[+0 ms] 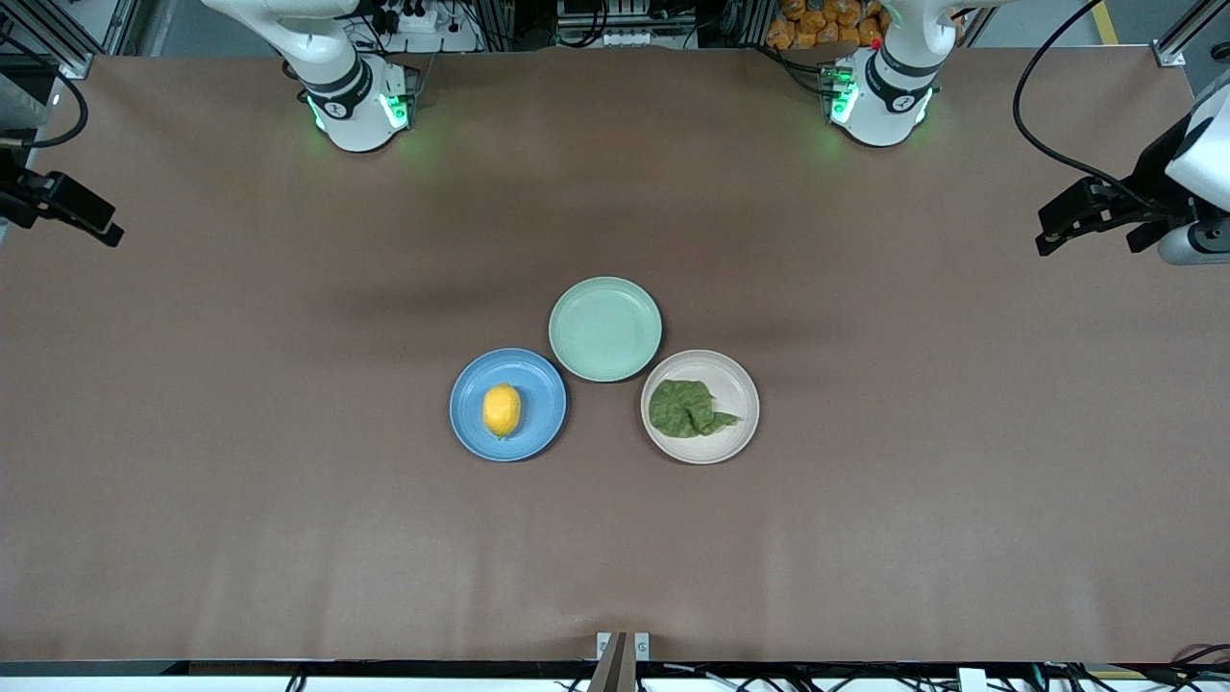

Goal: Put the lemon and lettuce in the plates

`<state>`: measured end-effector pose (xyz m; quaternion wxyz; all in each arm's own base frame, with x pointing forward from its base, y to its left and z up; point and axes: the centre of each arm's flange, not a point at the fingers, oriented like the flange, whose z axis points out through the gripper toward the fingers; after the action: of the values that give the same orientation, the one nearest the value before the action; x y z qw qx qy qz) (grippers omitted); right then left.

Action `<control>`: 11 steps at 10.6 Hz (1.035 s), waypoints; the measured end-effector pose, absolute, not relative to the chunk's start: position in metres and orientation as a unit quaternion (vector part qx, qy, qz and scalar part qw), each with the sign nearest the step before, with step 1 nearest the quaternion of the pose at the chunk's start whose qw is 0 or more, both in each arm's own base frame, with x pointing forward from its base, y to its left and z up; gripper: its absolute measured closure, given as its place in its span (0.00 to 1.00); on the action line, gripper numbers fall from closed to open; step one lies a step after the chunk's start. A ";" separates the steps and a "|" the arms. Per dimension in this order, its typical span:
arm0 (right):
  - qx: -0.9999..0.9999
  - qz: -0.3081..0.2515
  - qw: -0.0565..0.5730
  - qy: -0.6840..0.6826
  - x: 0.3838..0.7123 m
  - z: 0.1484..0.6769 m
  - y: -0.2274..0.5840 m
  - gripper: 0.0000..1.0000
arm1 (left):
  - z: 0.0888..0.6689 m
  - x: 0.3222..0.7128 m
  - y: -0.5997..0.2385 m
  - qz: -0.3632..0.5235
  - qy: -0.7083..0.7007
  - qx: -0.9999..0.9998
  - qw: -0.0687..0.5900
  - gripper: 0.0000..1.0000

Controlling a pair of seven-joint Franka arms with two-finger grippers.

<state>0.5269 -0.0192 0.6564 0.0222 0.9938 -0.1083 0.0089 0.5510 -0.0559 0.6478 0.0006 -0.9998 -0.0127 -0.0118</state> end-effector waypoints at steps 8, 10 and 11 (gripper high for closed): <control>0.994 -0.053 -0.006 -0.096 0.516 0.647 -0.001 0.00 | 0.648 0.551 -0.056 -0.011 -0.012 -1.000 0.001 0.00; 0.994 -0.054 -0.007 -0.096 0.516 0.648 0.000 0.00 | 0.648 0.551 -0.056 -0.011 -0.012 -1.000 0.001 0.00; 0.994 -0.053 -0.007 -0.096 0.515 0.650 0.000 0.00 | 0.648 0.551 -0.056 -0.011 -0.012 -1.000 0.001 0.00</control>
<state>0.5154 -0.0003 0.6497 -0.0074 0.9939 -0.0958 -0.0535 0.5508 -0.0557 0.6479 0.0007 -0.9999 -0.0119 -0.0112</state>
